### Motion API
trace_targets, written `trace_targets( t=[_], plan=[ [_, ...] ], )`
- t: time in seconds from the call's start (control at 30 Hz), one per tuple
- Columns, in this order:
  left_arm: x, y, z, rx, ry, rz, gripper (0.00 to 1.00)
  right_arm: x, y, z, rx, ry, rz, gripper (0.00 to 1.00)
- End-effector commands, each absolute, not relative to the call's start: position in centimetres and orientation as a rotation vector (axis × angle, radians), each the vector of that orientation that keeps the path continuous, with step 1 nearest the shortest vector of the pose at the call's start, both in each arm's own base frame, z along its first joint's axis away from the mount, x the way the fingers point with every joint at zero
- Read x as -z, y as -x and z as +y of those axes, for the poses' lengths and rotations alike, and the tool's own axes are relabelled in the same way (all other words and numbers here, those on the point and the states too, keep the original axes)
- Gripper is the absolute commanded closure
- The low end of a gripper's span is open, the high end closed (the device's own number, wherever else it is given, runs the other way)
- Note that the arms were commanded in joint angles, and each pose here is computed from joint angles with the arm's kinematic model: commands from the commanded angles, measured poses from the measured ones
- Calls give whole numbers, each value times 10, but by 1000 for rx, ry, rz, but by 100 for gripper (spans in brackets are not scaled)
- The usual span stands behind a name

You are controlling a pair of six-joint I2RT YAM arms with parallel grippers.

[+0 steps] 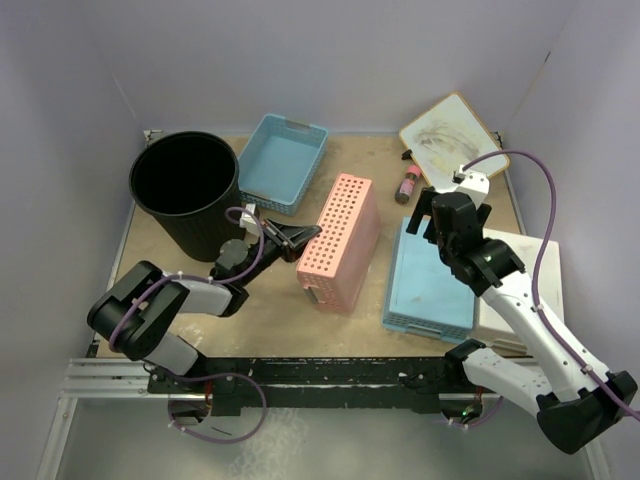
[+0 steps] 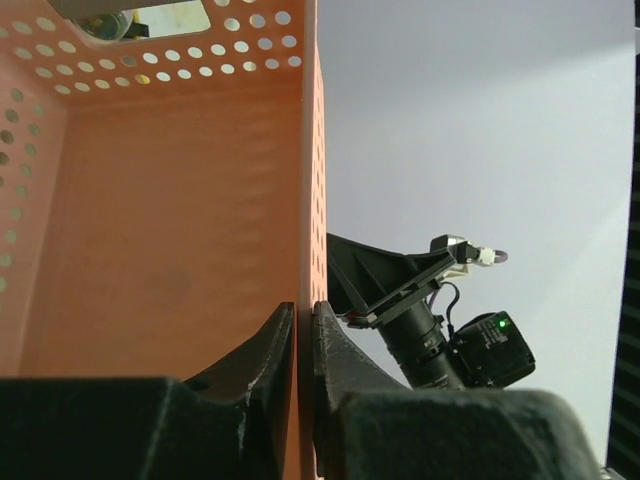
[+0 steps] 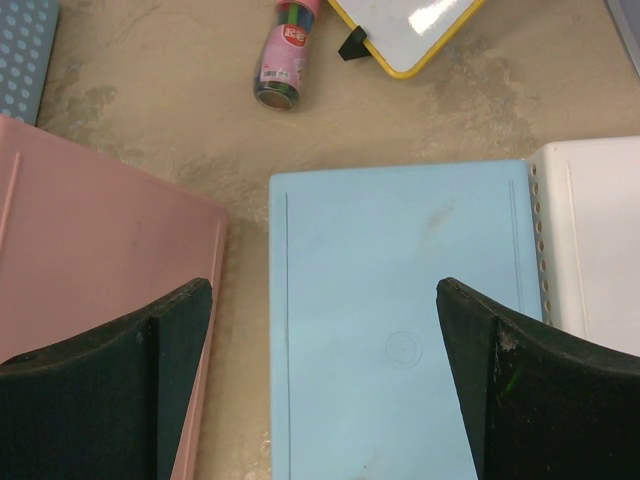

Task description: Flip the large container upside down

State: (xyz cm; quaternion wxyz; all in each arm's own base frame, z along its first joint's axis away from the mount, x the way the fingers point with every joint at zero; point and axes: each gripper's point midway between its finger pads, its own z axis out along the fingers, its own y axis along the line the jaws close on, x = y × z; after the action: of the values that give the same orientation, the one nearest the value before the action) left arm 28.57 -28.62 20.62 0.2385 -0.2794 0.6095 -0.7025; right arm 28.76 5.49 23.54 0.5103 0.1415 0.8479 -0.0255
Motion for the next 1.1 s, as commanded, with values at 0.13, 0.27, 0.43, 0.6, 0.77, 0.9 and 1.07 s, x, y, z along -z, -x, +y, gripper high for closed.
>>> trace_targets(
  t=[0.13, 0.27, 0.43, 0.6, 0.77, 0.9, 1.07],
  plan=[
    [-144, -283, -279, 1503, 601, 1945, 85, -243, -296, 55, 63, -346, 2001, 4],
    [-132, -291, -274, 1305, 511, 2044, 82, -243, -297, 56, 59, -339, 2003, 4],
    [-140, -301, -267, 1140, 424, 2084, 75, -244, -297, 57, 55, -335, 2001, 4],
    [-141, -306, -247, 898, 331, 2158, 58, -243, -297, 59, 44, -323, 2010, 4],
    [-148, -307, -230, 737, 252, 2192, 45, -240, -300, 65, 29, -302, 2026, 4],
    [-163, -308, -228, 712, 211, 2180, 43, -237, -303, 73, 0, -256, 2045, 4],
    [-200, -304, -243, 670, 56, 2154, 41, -223, -310, 106, -112, -84, 2132, 5]
  ],
)
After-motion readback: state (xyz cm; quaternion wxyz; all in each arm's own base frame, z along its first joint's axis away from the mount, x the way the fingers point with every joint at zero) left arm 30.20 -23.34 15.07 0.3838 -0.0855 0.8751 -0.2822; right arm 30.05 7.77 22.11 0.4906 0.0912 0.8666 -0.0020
